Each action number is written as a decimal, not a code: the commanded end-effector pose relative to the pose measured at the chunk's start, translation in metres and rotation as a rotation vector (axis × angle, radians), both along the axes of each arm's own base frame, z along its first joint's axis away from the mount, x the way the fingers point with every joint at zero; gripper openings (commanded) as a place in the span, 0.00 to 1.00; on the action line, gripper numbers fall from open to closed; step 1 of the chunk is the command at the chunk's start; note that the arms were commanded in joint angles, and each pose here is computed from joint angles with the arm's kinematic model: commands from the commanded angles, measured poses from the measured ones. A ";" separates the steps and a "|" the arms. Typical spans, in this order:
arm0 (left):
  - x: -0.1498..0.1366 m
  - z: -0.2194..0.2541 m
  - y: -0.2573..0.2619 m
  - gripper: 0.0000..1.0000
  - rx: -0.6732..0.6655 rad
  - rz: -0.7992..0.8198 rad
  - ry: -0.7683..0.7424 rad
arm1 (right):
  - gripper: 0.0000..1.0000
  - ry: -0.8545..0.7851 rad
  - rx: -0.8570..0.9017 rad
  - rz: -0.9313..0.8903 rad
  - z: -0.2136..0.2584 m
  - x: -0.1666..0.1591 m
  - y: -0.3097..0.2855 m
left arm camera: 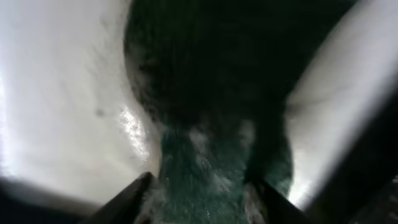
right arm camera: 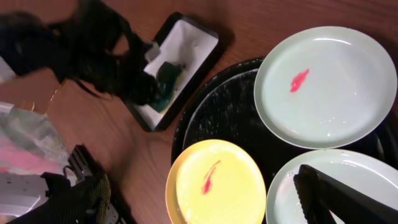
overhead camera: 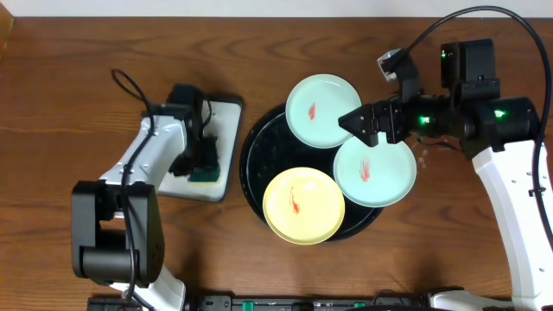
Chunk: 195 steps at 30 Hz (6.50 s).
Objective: Clean dirty plates on tray and stack at the side
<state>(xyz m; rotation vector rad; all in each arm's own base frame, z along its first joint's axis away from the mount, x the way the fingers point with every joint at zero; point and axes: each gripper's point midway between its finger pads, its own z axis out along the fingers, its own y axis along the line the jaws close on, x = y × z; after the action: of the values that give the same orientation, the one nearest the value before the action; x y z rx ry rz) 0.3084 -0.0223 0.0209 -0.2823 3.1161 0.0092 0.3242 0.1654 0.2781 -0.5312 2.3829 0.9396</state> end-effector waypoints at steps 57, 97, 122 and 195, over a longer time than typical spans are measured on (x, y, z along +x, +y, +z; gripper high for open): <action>0.061 -0.017 0.006 0.07 0.050 -0.033 -0.156 | 0.94 -0.022 0.025 0.010 0.012 -0.001 0.005; 0.043 0.018 0.013 0.07 0.085 -0.046 -0.168 | 0.65 0.109 -0.493 -0.332 -0.153 0.109 -0.048; 0.056 0.119 -0.006 0.07 -0.034 -0.055 -0.438 | 0.01 0.262 -0.517 -0.449 -0.247 0.130 -0.044; 0.079 -0.029 -0.256 0.07 -0.374 -0.104 -0.296 | 0.01 0.480 -0.523 -0.469 -0.257 0.075 -0.004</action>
<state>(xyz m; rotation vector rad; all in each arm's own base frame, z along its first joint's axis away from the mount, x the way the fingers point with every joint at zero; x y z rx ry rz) 0.4227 -0.2515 0.0240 -0.0858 2.6666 -0.4481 0.3960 0.1601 0.0175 0.0999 3.0254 0.2447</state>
